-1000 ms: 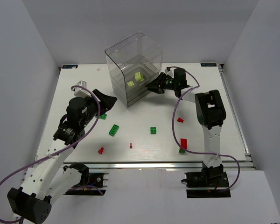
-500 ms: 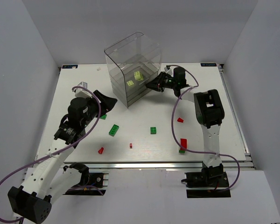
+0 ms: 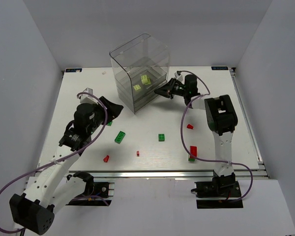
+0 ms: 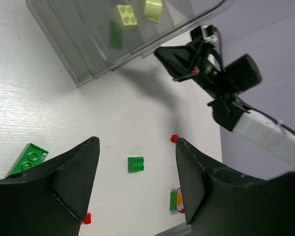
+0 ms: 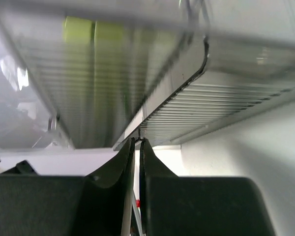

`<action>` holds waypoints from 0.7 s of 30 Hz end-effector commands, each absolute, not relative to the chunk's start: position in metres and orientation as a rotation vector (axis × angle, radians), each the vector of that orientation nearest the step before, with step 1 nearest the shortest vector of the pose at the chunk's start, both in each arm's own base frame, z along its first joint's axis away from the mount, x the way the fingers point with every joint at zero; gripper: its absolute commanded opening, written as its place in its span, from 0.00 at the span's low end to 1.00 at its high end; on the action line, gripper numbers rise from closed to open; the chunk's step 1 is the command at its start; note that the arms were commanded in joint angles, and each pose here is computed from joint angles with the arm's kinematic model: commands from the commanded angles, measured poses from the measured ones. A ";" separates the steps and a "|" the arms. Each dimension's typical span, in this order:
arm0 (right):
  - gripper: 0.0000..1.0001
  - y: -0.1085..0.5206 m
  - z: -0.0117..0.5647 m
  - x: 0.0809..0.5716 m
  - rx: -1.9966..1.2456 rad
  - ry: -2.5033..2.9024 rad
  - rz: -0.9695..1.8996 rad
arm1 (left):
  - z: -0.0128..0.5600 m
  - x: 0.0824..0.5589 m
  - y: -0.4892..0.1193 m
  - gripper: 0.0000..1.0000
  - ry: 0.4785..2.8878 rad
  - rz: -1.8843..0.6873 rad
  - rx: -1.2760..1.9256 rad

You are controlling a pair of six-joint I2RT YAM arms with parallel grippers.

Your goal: Sort the legos into containers by color

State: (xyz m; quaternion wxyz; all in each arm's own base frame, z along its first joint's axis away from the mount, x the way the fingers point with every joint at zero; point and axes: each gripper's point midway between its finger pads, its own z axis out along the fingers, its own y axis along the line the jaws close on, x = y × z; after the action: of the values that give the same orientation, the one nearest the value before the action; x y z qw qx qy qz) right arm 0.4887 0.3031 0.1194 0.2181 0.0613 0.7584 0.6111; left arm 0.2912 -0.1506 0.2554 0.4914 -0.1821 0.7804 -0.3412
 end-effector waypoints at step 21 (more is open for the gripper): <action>0.49 0.251 0.126 0.439 0.049 2.101 1.668 | 0.117 0.294 -0.164 0.84 2.523 -0.496 -0.080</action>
State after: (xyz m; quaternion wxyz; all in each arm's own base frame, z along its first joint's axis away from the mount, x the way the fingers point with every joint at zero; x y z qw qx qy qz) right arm 0.4398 0.2510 0.1086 0.2112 0.0628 0.7686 0.6006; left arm 0.2965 -0.1719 0.1237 0.2965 -0.0679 0.9262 -0.2228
